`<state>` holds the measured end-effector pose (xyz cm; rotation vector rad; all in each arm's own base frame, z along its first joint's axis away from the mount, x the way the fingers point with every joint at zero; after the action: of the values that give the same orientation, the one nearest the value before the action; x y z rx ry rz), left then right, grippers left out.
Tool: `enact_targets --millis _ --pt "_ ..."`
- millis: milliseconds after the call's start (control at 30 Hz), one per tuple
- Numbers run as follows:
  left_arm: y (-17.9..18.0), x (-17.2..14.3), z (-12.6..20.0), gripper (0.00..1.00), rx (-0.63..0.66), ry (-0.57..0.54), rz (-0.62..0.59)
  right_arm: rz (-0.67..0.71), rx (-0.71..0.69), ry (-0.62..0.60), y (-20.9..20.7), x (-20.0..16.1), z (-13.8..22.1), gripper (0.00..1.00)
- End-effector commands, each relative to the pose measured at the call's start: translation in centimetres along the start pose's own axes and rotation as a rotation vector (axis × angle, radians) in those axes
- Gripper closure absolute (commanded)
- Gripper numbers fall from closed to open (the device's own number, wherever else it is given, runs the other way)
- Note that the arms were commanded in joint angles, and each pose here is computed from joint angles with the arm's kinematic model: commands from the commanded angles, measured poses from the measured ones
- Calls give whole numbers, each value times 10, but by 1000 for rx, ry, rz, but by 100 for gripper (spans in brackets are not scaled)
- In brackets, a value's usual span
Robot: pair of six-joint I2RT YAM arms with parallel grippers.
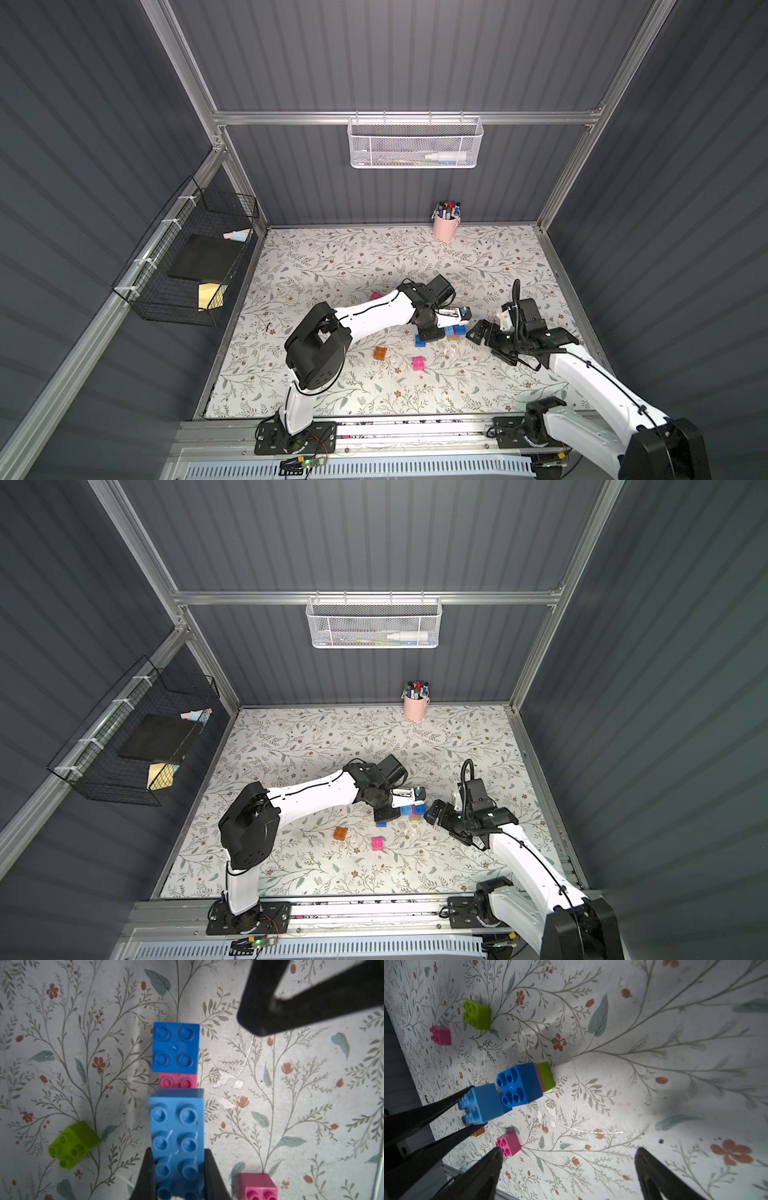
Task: Assemble the number 4 with lego
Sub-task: Assemble the lego brick with the lego brick.
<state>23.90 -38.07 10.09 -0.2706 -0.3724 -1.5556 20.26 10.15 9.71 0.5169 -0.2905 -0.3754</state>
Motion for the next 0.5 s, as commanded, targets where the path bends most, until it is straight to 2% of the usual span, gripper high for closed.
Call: enact_targets --millis 0,467 --pt "-3 3 -1 100 -27 10 -21 -13 5 -51 0 8 1 1" --pt "1 10 1 100 -14 -14 -33 10 39 -10 -1 1 -5 1"
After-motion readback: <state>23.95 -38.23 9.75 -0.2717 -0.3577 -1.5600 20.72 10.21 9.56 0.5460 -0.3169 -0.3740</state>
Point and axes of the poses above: each gripper's point midway between its finger pads, its own z axis back along the fingers, its own y axis along the line the jaws close on, x = y × z, the point moved 3 cm from there along z, back along the fingers, and after that the axes turned 3 degrees about -z, right-handed, at the moved point
